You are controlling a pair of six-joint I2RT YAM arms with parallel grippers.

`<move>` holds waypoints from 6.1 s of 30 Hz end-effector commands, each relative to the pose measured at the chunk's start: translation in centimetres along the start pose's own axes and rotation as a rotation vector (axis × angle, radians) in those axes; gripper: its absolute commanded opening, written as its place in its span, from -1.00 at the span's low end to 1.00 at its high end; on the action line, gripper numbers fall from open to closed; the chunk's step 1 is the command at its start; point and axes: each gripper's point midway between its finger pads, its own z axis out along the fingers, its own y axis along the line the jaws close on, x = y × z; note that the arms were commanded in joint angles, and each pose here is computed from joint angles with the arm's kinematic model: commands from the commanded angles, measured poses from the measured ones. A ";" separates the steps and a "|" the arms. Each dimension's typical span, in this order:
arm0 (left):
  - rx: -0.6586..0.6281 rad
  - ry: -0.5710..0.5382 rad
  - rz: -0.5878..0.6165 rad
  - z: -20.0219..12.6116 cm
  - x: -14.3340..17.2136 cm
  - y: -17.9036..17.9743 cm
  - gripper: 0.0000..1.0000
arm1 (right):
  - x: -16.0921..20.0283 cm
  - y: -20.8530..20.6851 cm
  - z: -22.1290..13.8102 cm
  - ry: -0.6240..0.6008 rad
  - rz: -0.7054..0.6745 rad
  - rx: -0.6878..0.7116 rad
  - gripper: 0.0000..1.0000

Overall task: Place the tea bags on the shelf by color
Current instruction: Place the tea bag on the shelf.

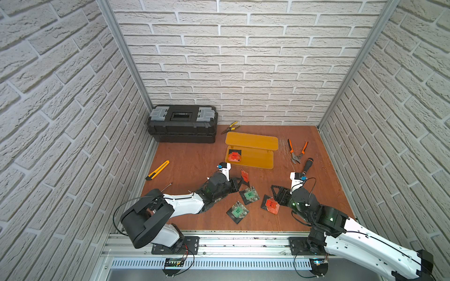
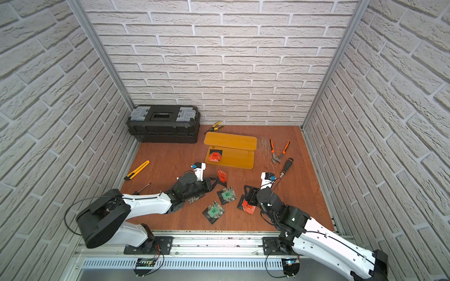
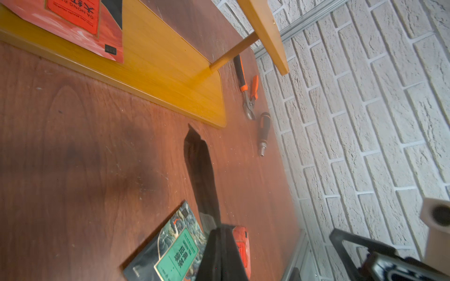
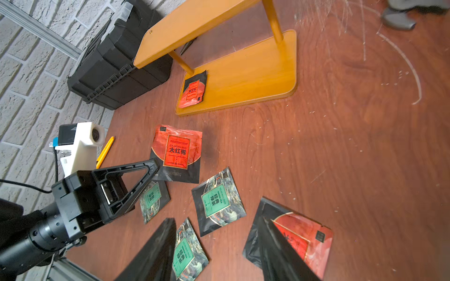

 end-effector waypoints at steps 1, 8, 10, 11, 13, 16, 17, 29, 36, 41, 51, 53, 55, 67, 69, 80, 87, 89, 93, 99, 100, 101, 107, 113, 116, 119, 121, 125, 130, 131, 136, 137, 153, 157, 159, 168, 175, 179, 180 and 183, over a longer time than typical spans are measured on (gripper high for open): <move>0.075 -0.046 0.017 1.0 -2.1 -1.8 -1.00 | -1.2 -1.1 -0.9 -0.050 -0.063 0.044 0.16; 0.072 -0.046 -0.006 3.1 -3.9 -1.1 -1.00 | -1.0 -2.1 -1.5 -0.067 -0.047 0.045 0.16; 0.068 -0.046 -0.014 3.6 -4.3 -0.7 -1.00 | -0.9 -2.4 -1.6 -0.069 -0.044 0.048 0.16; 0.065 -0.045 -0.020 3.9 -4.6 -0.5 -1.00 | -0.9 -2.5 -1.7 -0.073 -0.040 0.047 0.16; 0.066 -0.042 -0.028 4.4 -5.0 -0.2 -1.00 | -0.9 -2.7 -1.8 -0.078 -0.037 0.047 0.16; 0.069 -0.042 -0.040 5.1 -5.7 0.2 -1.00 | -1.0 -2.9 -2.0 -0.087 -0.031 0.046 0.16; 0.067 -0.040 -0.042 5.3 -5.9 0.4 -1.00 | -1.1 -2.9 -2.0 -0.090 -0.030 0.045 0.16; 0.055 -0.003 -0.064 7.9 -7.7 1.7 -1.00 | -1.5 -3.2 -2.4 -0.113 -0.027 0.046 0.17; 0.032 0.019 -0.085 9.4 -8.4 2.7 -1.00 | -1.8 -3.3 -2.8 -0.130 -0.020 0.045 0.18; 0.023 0.033 -0.092 10.5 -8.6 3.1 -1.00 | -2.0 -3.5 -3.1 -0.139 -0.019 0.049 0.18; -0.016 0.051 -0.107 11.9 -8.7 4.2 -1.00 | -2.2 -3.9 -3.4 -0.150 -0.014 0.055 0.19; -0.022 0.051 -0.111 12.1 -8.7 4.4 -1.00 | -2.2 -4.0 -3.5 -0.151 -0.014 0.056 0.19; -0.030 0.055 -0.117 12.3 -8.6 4.7 -1.00 | -2.2 -4.0 -3.5 -0.150 -0.013 0.056 0.19; -0.062 0.033 -0.149 12.5 -9.2 6.0 -1.00 | -2.1 -4.4 -3.7 -0.151 -0.006 0.061 0.19; -0.063 0.031 -0.153 12.6 -9.4 6.0 -1.00 | -2.0 -4.4 -3.7 -0.150 -0.006 0.061 0.19; -0.069 0.017 -0.161 12.8 -10.0 6.6 -1.00 | -2.0 -4.4 -3.7 -0.147 -0.005 0.062 0.19; -0.064 0.020 -0.166 13.0 -10.3 6.8 -1.00 | -1.9 -4.5 -3.6 -0.147 -0.003 0.064 0.19; -0.060 0.020 -0.164 13.0 -10.4 6.8 -1.00 | -2.0 -4.4 -3.7 -0.148 -0.003 0.063 0.19; -0.052 0.025 -0.160 13.0 -10.4 6.5 -0.98 | -1.9 -4.5 -3.6 -0.145 -0.001 0.063 0.19; -0.036 0.046 -0.160 13.4 -10.2 6.3 -0.99 | -1.9 -4.4 -3.5 -0.146 0.002 0.062 0.19; -0.033 0.048 -0.161 13.5 -10.2 6.2 -0.99 | -1.9 -4.4 -3.5 -0.147 0.002 0.061 0.19; -0.034 0.050 -0.160 13.5 -10.1 6.2 -0.99 | -1.9 -4.4 -3.5 -0.146 0.002 0.062 0.19; -0.034 0.059 -0.161 13.6 -9.9 6.3 -0.91 | -1.9 -4.4 -3.5 -0.146 0.003 0.060 0.19; -0.028 0.053 -0.159 13.4 -10.2 5.9 -0.57 | -1.8 -4.4 -3.5 -0.145 0.003 0.062 0.19; -0.030 0.052 -0.157 13.3 -10.3 5.9 -0.49 | -1.8 -4.4 -3.5 -0.144 0.001 0.062 0.19; -0.030 0.053 -0.157 13.2 -10.3 5.9 -0.41 | -1.7 -4.4 -3.4 -0.142 0.004 0.060 0.19; -0.032 0.052 -0.157 13.1 -10.4 5.9 -0.36 | -1.7 -4.5 -3.4 -0.143 0.004 0.060 0.19; -0.033 0.049 -0.156 12.9 -10.5 5.8 -0.26 | -1.7 -4.5 -3.5 -0.143 0.006 0.059 0.19; -0.042 0.041 -0.154 12.3 -10.7 6.0 -0.16 | -1.7 -4.6 -3.5 -0.144 0.005 0.061 0.19; -0.045 0.041 -0.155 12.2 -10.6 6.1 -0.15 | -1.6 -4.6 -3.4 -0.143 0.005 0.061 0.19; -0.053 0.038 -0.154 11.7 -10.7 6.2 -0.10 | -1.7 -4.5 -3.5 -0.146 0.007 0.060 0.20; -0.057 0.038 -0.156 11.6 -10.6 6.3 -0.09 | -1.7 -4.6 -3.4 -0.147 0.007 0.061 0.20; -0.056 0.032 -0.141 9.5 -10.1 5.9 0.04 | -1.6 -4.5 -3.2 -0.144 0.007 0.061 0.21; -0.029 0.054 -0.140 9.5 -9.2 5.1 0.04 | -1.6 -4.5 -3.2 -0.144 0.007 0.060 0.21; -0.019 0.069 -0.134 9.8 -8.7 4.6 0.04 | -1.6 -4.4 -3.1 -0.144 0.006 0.061 0.21; -0.011 0.101 -0.129 11.2 -7.2 4.1 0.05 | -1.5 -4.5 -3.1 -0.140 0.007 0.063 0.21; -0.014 0.112 -0.140 12.1 -6.7 4.6 0.05 | -1.5 -4.7 -3.3 -0.143 0.010 0.064 0.21; -0.021 0.110 -0.143 12.5 -6.7 5.0 0.05 | -1.5 -4.8 -3.3 -0.142 0.011 0.065 0.21; -0.021 0.111 -0.143 12.5 -6.7 5.0 0.06 | -1.5 -4.8 -3.3 -0.142 0.011 0.065 0.20; -0.025 0.110 -0.147 12.8 -6.7 5.2 0.05 | -1.5 -4.8 -3.4 -0.143 0.011 0.065 0.20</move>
